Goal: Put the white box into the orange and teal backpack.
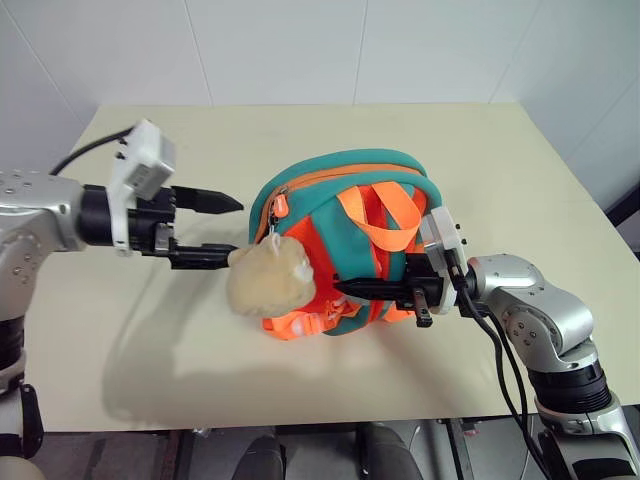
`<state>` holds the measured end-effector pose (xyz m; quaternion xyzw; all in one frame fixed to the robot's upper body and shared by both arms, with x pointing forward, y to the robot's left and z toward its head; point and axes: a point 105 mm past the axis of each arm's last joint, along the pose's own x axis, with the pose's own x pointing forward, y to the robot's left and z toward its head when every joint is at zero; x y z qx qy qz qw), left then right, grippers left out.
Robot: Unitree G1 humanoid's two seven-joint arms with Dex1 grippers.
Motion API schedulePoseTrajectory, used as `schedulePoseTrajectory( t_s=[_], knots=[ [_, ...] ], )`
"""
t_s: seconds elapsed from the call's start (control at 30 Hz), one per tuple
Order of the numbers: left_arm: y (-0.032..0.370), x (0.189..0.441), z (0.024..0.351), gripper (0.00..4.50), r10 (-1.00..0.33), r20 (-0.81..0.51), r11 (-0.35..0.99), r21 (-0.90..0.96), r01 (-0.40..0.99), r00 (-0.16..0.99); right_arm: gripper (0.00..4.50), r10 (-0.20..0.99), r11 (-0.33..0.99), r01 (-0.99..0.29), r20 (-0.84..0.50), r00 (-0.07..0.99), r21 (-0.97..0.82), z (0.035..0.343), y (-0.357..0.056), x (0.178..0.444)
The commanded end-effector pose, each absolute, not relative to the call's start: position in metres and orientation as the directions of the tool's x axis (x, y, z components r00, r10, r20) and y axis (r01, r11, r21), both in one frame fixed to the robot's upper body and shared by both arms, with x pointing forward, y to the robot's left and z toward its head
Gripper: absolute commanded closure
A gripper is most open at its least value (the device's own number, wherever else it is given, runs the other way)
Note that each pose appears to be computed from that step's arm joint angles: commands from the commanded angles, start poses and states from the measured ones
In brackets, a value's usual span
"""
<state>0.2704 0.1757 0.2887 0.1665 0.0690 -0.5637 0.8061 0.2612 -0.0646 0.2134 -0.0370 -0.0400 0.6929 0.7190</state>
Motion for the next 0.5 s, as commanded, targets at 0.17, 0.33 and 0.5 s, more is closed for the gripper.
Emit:
schedulePoseTrajectory(
  t_s=[0.17,0.33,0.5],
  knots=[
    [0.192,0.238,0.331,0.00,-0.918,-0.144,0.333,0.229,0.914,0.371,3.97,0.999,0.040,-0.984,0.019,0.037,-0.172,0.224,-0.067,0.260],
    [0.179,0.222,0.331,0.00,-0.936,-0.076,0.325,0.196,0.925,0.345,3.97,0.999,0.036,-0.986,0.017,0.034,-0.165,0.224,-0.066,0.261],
    [0.160,0.216,0.319,0.00,-0.944,-0.074,0.306,0.166,0.937,0.321,3.97,1.000,0.028,-0.987,0.013,0.026,-0.160,0.223,-0.065,0.264]
  ],
)
